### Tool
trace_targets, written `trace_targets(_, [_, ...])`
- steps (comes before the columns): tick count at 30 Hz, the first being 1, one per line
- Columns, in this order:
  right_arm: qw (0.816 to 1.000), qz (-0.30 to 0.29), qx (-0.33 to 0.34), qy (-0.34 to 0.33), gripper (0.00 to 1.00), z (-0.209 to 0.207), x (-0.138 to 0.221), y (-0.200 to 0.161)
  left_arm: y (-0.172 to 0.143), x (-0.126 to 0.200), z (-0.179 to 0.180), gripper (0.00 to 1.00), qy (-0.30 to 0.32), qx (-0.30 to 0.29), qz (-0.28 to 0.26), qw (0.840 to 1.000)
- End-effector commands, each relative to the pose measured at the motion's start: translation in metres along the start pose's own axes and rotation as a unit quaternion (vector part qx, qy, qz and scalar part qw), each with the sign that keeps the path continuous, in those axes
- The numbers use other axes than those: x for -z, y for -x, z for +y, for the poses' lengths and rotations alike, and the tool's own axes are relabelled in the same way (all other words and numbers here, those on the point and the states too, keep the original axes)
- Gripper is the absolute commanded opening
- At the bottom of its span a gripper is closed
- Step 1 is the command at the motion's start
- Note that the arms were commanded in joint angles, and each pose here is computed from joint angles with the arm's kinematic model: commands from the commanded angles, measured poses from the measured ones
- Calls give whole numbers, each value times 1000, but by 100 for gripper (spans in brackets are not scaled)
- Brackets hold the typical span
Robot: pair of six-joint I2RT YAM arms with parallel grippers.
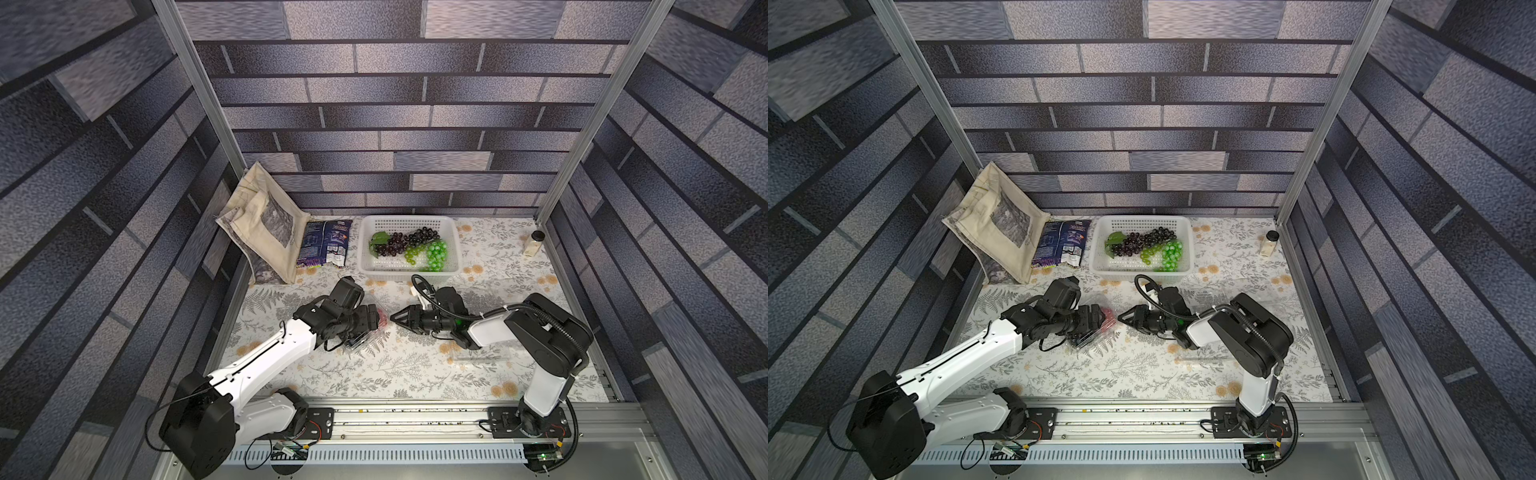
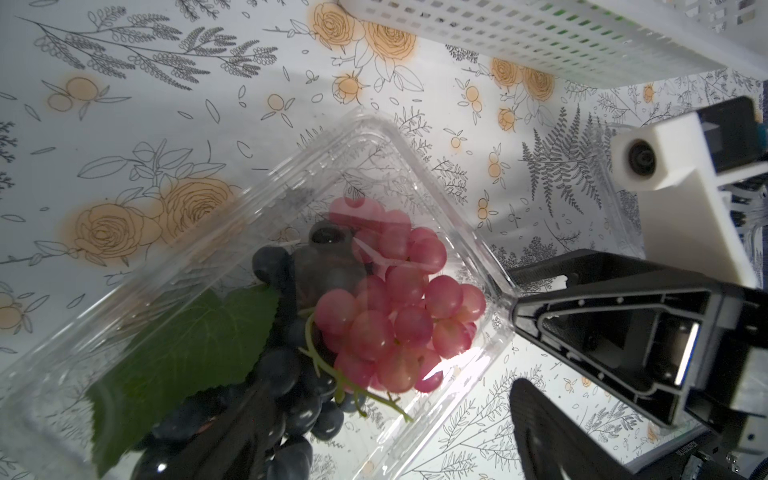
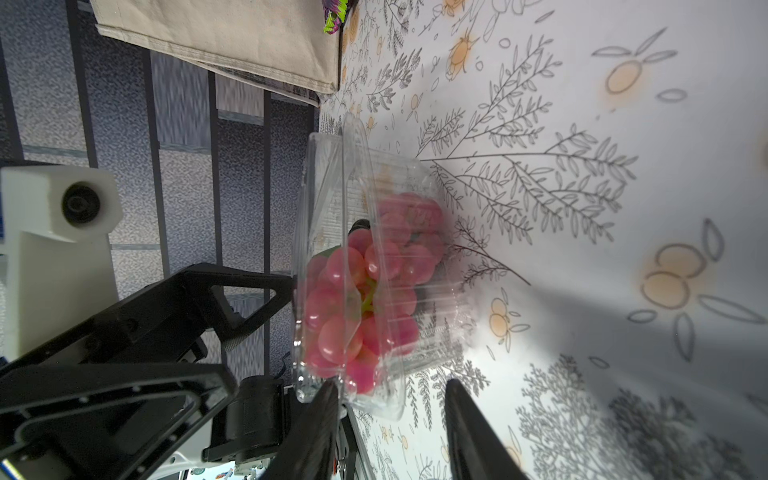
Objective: Pack grapes into containers
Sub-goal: Close the packing box at the center of the board.
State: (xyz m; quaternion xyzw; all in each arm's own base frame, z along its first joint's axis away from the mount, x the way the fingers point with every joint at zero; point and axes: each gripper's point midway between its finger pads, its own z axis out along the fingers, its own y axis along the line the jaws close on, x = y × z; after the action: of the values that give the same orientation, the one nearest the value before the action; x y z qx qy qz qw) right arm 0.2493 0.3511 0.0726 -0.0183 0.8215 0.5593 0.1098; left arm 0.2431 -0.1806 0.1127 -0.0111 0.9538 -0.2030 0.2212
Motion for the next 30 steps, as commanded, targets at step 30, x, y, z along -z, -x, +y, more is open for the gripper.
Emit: trace_targets(30, [1000,1,1,27,23,6,-4,4,0,2,-4,91,-3,-1,3,1000])
